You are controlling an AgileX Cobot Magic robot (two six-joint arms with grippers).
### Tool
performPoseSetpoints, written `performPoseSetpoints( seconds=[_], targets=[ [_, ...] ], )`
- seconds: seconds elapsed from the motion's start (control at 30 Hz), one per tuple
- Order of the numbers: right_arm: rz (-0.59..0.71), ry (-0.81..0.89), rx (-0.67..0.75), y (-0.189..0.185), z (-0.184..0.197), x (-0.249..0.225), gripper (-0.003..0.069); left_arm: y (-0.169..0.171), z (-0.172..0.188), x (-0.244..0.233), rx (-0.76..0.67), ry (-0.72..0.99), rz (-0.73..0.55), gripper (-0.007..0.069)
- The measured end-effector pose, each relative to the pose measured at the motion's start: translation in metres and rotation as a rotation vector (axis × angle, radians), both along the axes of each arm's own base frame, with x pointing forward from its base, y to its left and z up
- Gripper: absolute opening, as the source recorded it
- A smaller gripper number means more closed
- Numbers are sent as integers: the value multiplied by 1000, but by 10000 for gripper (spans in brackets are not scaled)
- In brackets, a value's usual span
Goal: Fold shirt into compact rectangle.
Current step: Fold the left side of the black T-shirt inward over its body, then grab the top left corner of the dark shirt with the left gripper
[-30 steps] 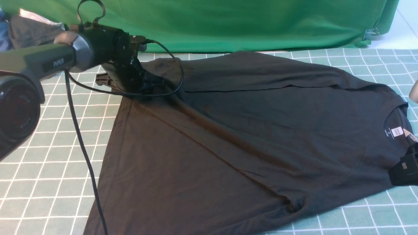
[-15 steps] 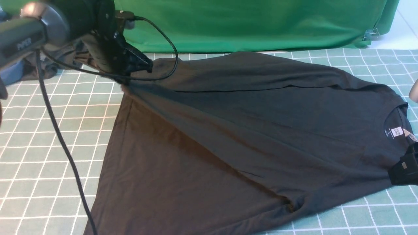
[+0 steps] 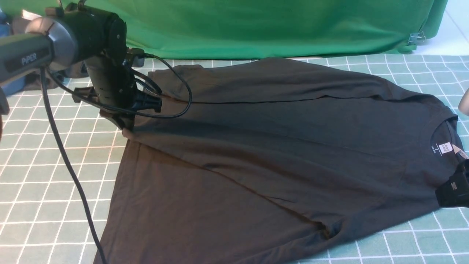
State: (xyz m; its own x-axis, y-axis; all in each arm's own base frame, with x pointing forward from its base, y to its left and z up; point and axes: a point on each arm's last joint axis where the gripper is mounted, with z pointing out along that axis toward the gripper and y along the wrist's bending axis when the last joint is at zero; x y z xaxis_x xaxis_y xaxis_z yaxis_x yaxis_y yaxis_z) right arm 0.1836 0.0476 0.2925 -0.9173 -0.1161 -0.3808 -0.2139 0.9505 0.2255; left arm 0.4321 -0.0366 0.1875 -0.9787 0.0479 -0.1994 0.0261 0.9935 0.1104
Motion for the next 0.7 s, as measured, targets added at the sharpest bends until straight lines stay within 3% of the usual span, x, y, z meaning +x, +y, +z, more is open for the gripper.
performPoseSetpoints(
  seconds=[0.2,0.33,0.43,0.57,0.7],
  targets=[
    [-2,-13,1,0,0,1,381,3,0,-1,30,15,-8,184],
    [-2,-16,3,0,1,1,381,9,9,-4,105,54,-19,374],
    [-4,-21,5,0,1,2,381,10,35,2,107,-28,0,491],
    [-6,-29,6,0,1,3,381,3,69,19,8,-233,58,552],
    [-7,-31,7,0,1,3,381,-7,79,35,-114,-385,76,561]
  ],
)
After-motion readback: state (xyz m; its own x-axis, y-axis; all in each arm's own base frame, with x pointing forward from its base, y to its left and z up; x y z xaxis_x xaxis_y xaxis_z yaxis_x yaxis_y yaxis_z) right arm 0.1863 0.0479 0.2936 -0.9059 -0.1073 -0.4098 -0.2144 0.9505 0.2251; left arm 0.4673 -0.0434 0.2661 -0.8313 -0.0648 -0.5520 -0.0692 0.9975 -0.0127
